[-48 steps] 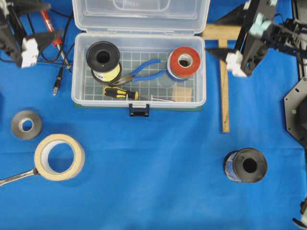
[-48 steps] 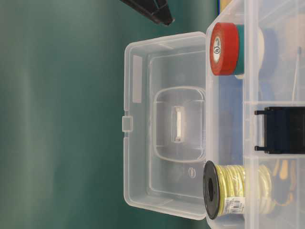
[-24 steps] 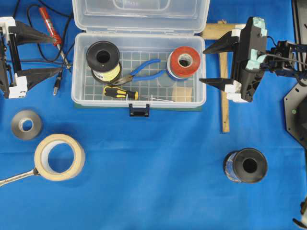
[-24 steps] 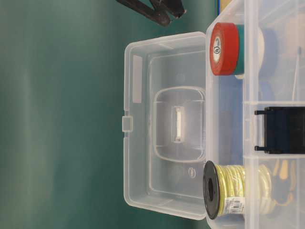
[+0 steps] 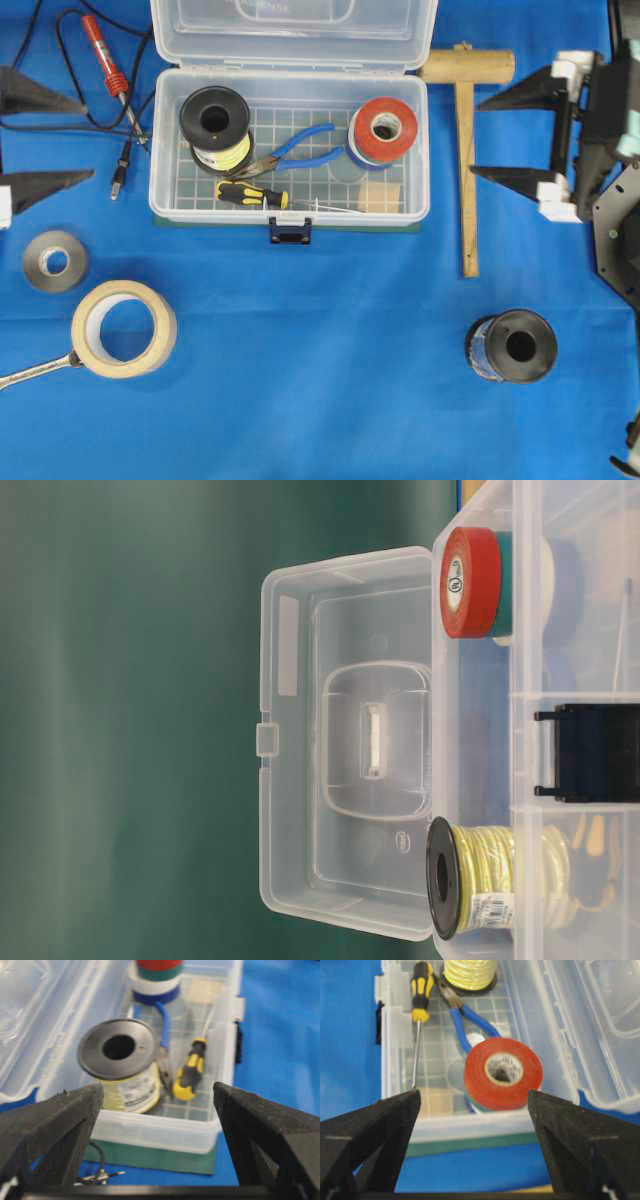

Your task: Open the tool box with both arms.

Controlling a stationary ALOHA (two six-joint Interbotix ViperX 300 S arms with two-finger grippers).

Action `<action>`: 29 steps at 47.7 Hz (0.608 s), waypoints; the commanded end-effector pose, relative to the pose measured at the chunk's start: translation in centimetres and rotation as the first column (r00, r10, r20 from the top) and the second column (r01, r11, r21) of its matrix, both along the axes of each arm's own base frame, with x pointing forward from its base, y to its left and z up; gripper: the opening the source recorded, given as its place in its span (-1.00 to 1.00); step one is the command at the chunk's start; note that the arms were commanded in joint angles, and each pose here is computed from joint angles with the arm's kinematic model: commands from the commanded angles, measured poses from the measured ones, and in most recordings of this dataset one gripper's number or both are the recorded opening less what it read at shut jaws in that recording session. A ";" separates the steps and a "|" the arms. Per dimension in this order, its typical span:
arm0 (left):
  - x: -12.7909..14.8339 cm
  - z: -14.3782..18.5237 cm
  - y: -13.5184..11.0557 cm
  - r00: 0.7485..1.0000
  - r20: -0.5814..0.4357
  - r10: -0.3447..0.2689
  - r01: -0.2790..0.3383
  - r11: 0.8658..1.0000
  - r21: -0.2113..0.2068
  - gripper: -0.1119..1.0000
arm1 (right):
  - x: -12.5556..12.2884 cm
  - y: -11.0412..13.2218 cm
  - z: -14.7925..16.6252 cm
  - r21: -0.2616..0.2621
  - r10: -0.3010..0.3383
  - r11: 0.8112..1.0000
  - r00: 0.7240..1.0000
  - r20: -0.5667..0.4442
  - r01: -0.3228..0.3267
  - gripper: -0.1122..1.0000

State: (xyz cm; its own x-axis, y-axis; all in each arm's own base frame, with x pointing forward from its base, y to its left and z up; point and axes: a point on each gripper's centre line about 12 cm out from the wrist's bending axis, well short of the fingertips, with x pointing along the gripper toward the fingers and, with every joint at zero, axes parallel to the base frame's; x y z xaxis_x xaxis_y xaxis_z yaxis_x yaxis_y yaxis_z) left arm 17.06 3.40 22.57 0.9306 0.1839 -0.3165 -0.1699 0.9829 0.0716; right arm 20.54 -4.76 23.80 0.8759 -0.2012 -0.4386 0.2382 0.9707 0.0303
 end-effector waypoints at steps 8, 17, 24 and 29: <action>-0.5 -0.4 -0.9 0.999 0.019 -0.044 0.043 0.999 0.001 0.77 | -1.6 0.4 -0.4 -0.001 -0.001 1.000 0.999 0.036 0.001 0.73; -0.6 -0.9 -1.4 0.997 0.023 -0.074 0.074 0.997 0.000 0.77 | -1.7 0.4 -0.7 0.001 -0.001 1.000 1.000 0.027 0.001 0.73; -0.6 -1.1 -1.5 0.997 0.019 -0.077 0.077 0.997 0.000 0.77 | -1.6 0.4 -1.0 0.004 -0.001 1.000 1.000 0.014 0.001 0.73; -0.7 -1.2 -1.5 0.997 0.016 -0.077 0.077 0.997 -0.001 0.76 | -1.6 0.4 -1.2 0.007 -0.002 1.000 1.000 0.006 0.002 0.73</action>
